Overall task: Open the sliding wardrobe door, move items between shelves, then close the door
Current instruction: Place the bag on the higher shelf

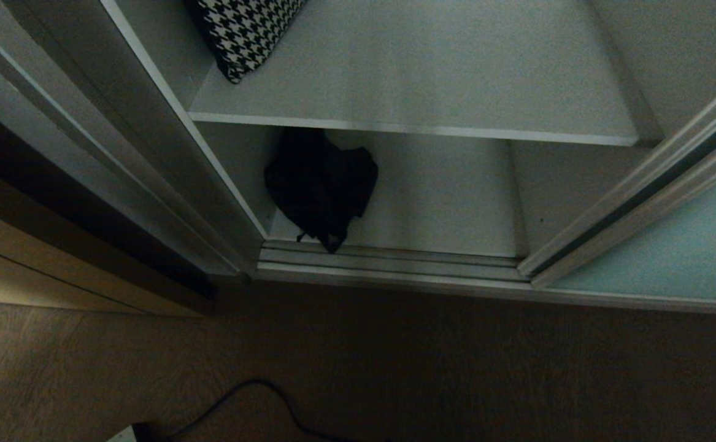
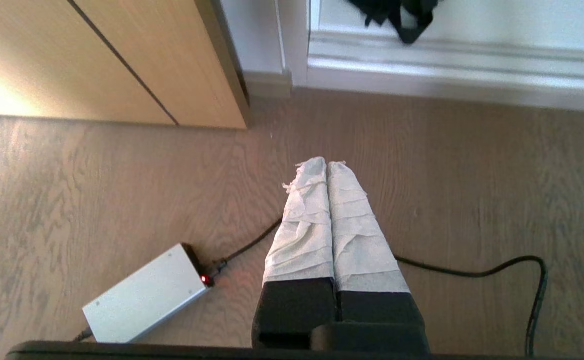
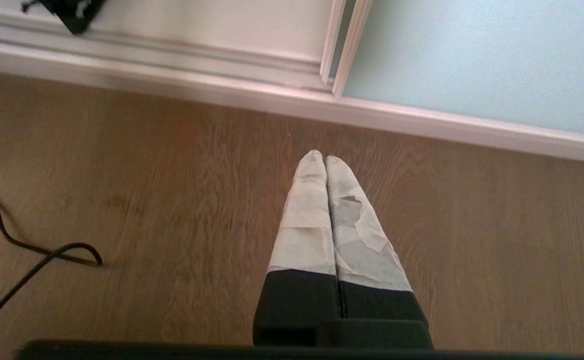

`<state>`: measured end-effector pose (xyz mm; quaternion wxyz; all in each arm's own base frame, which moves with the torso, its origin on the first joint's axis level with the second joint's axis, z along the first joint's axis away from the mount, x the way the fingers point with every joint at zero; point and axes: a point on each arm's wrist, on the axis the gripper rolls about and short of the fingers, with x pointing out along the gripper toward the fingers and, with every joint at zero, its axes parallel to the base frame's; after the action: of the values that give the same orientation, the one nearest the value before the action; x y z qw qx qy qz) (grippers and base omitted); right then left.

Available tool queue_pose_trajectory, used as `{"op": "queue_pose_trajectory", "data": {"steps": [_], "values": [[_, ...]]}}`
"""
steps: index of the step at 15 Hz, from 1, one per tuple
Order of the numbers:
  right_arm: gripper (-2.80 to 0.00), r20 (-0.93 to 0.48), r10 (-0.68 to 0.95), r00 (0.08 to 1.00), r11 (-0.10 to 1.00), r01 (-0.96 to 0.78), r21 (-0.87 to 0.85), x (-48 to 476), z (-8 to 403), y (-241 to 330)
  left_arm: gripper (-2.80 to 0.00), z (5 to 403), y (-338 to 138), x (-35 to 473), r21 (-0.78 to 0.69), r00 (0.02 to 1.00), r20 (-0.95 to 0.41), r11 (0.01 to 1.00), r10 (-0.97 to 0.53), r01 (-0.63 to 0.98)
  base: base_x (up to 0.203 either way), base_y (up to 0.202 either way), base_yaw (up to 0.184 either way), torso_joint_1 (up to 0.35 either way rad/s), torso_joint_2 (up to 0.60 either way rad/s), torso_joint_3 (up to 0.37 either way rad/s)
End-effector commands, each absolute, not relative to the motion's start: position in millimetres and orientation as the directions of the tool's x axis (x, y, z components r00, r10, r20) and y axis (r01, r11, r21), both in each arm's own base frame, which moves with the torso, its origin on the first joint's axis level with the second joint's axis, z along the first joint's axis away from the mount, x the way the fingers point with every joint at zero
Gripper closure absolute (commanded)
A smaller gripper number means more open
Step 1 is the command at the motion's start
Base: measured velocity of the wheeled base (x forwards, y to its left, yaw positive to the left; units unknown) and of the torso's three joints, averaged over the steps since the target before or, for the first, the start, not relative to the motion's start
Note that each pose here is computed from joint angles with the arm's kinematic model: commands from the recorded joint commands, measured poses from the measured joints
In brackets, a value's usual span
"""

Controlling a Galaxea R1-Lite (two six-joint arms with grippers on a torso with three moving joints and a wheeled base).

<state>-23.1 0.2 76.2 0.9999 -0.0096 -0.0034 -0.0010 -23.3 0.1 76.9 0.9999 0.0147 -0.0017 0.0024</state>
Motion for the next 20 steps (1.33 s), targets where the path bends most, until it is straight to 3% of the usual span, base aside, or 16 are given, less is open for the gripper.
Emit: {"op": "queue_pose_trajectory", "data": {"steps": [1,12,20], "values": [[0.00,0.006,-0.002,1.000,1.000,0.002,-0.020,-23.0,76.2,0.2,0.00,76.9,0.1,-23.3,0.029,1.000,0.003,1.000,0.006,-0.006,0.000,0.000,0.000,0.002,0.00,-0.190],[0.00,0.006,-0.002,1.000,1.000,0.002,-0.020,-23.0,76.2,0.2,0.00,77.3,0.1,-23.1,0.019,1.000,0.011,1.000,0.006,-0.007,0.000,0.000,0.000,0.003,0.00,-0.194],[0.00,0.005,-0.002,1.000,1.000,0.002,-0.020,-22.9,76.2,0.2,0.00,76.5,0.0,-23.0,0.014,1.000,0.005,1.000,0.001,-0.001,0.000,0.000,0.000,0.000,0.00,-0.014]]}}
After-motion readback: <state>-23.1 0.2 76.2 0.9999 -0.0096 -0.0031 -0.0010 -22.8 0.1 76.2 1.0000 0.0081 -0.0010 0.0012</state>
